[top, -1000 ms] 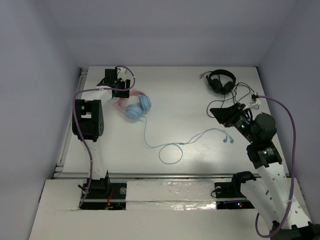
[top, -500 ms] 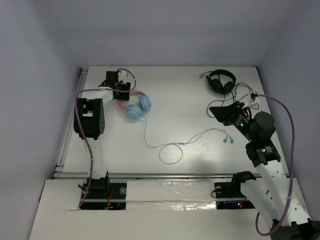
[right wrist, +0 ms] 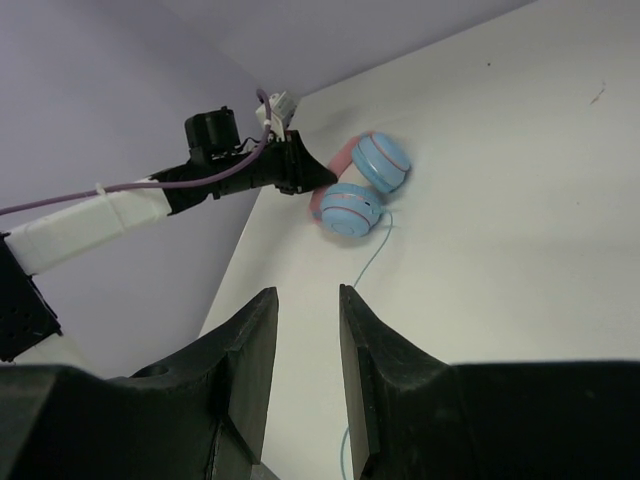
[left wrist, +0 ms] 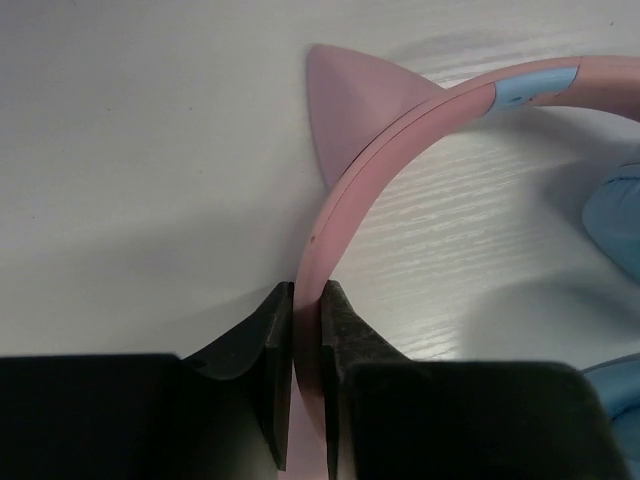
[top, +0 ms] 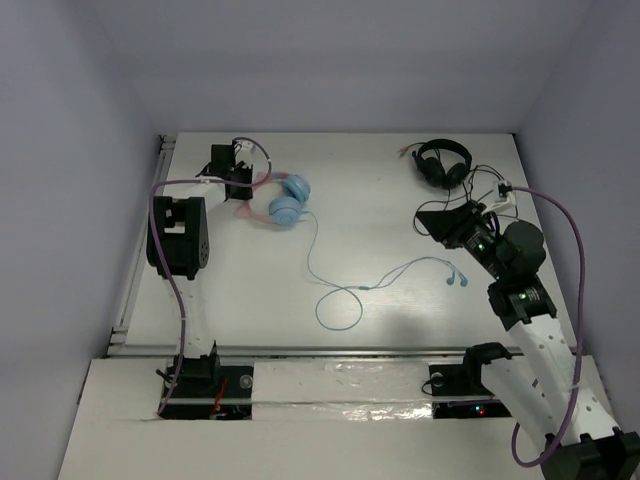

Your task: Wrap the headphones

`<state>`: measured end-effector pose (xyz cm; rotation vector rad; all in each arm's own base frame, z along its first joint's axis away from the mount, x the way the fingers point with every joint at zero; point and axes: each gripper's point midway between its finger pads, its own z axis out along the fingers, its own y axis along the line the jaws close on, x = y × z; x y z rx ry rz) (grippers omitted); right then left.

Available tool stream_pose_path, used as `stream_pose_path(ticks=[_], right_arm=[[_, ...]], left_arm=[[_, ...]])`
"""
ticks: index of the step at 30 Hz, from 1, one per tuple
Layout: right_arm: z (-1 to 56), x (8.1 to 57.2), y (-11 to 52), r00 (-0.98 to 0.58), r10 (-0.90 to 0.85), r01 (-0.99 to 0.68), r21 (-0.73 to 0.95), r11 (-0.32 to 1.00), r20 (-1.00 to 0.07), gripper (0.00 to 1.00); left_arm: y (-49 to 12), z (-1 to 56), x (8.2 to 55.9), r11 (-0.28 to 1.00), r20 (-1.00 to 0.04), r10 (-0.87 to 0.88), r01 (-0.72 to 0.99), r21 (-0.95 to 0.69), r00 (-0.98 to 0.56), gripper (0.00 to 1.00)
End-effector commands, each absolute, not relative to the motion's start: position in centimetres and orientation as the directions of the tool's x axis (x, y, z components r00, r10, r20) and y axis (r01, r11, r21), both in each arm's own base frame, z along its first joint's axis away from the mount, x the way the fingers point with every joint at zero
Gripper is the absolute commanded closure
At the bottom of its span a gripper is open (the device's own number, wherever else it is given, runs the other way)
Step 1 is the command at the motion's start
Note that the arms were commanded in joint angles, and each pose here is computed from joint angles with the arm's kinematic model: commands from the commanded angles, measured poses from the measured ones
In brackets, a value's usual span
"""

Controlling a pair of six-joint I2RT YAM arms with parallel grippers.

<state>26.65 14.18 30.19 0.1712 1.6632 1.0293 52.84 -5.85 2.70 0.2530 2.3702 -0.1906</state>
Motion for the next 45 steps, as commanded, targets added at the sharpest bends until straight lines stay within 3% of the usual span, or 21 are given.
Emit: stream_pose_path(ticks=[1,5,9,10,13,18,22,25,26,29,35,45], right_arm=[[31.6,26.8,14.3,-0.329,0.602,-0.433,0.683,0.588,-0.727,0.63],[30.8,27.4,14.6,-0.35,0.593,-0.429,0.687,0.587,-0.725,0.63],[30.3,27.9,15.7,-0.39,0.572,-0.455,0.691,0.562,-0.722,0.63],[29.9,28.1,16.7,-0.421,0.55,-0.464,0.692,0.554,-0.722,0.66],[30.3,28.5,18.8,-0.442,0.489,-0.512,0.659,0.551,-0.752,0.96],[30.1,29.5,21.4,-0.46,0.394,-0.554,0.604,0.573,-0.795,1.0],[29.9,30.1,21.7,-0.417,0.331,-0.606,0.53,0.593,-0.846,0.85],[28.7,29.7,23.3,-0.439,0.262,-0.663,0.506,0.552,-0.86,0.65],[28.6,29.6,23.8,-0.432,0.247,-0.681,0.494,0.541,-0.867,0.51],[27.8,28.1,26.2,-0.427,0.165,-0.748,0.45,0.488,-0.889,0.38],[28.3,25.9,27.9,-0.388,0.182,-0.828,0.429,0.361,-0.903,0.31],[25.8,29.0,28.4,-0.364,0.205,-0.796,0.417,0.438,-0.909,0.32]], left_arm=[[-5.3,2.9,51.6,0.977,-0.679,0.114,0.206,-0.056,-0.725,1.0],[-6.0,7.0,51.9,0.976,-0.714,0.063,0.193,-0.103,-0.697,1.0],[-7.1,16.1,51.5,0.965,-0.809,-0.022,0.198,-0.17,-0.587,1.0],[-7.4,17.7,51.1,0.96,-0.817,-0.059,0.193,-0.204,-0.574,1.0],[-9.2,23.9,49.3,0.939,-0.858,-0.118,0.225,-0.26,-0.501,1.0],[-12.2,29.2,45.3,0.922,-0.856,-0.168,0.229,-0.312,-0.49,1.0],[-13.3,30.6,43.4,0.893,-0.822,-0.224,0.227,-0.388,-0.524,1.0],[-15.0,31.9,41.6,0.846,-0.814,-0.24,0.296,-0.443,-0.529,1.0],[-15.7,32.2,41.1,0.836,-0.814,-0.237,0.316,-0.449,-0.53,1.0],[-16.0,33.3,40.4,0.831,-0.824,-0.227,0.338,-0.441,-0.519,1.0],[-16.9,34.9,40.1,0.798,-0.821,-0.233,0.38,-0.467,-0.521,1.0],[-19.0,38.4,38.3,0.706,-0.819,-0.253,0.481,-0.52,-0.515,1.0]])
